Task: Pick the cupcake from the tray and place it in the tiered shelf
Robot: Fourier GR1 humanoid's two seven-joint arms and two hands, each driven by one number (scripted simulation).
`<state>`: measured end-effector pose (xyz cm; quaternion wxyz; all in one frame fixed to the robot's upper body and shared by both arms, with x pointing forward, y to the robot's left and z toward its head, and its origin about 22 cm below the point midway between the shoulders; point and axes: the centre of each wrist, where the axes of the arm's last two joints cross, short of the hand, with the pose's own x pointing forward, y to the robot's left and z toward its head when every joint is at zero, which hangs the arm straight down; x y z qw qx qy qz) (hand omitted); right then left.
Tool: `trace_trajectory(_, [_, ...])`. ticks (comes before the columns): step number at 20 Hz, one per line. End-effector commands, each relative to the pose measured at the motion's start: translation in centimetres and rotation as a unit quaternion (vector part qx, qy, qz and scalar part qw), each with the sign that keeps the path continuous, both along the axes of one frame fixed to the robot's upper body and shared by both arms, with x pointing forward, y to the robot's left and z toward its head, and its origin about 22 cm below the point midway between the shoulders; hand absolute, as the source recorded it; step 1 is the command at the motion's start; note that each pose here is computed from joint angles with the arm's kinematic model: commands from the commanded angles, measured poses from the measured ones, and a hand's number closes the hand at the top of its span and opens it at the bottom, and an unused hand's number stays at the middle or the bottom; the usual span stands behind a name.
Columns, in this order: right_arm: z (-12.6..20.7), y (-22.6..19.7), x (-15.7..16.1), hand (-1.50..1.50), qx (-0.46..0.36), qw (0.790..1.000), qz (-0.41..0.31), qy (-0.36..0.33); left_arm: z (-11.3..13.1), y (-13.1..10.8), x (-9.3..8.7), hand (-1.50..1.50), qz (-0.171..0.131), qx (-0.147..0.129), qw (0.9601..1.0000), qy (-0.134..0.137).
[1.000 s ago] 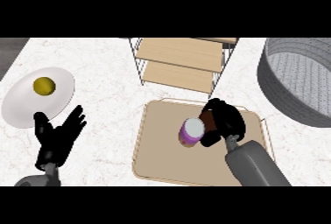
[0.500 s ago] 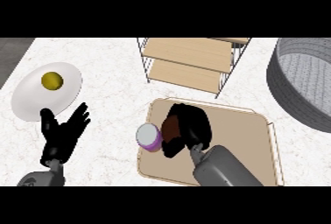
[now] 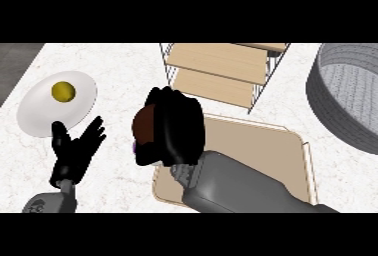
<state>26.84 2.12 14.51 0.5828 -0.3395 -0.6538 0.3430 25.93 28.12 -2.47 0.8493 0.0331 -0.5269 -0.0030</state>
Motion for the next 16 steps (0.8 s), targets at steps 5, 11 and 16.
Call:
trace_trajectory(5, [9.5,2.8,-0.7,1.50,0.045,0.991,-0.111,-0.056,-0.8,0.2,-0.8,0.00,0.011,-0.001,0.9999,0.003])
trace_trajectory(11, [16.0,2.5,1.3,1.50,0.049,0.986,-0.140,-0.077,-0.3,1.9,-0.8,0.00,0.015,-0.006,0.9999,0.000])
trace_trajectory(16, [19.5,2.0,3.4,1.50,0.072,0.979,-0.173,-0.079,-0.2,1.4,-1.2,0.00,0.019,0.003,0.9998,0.007])
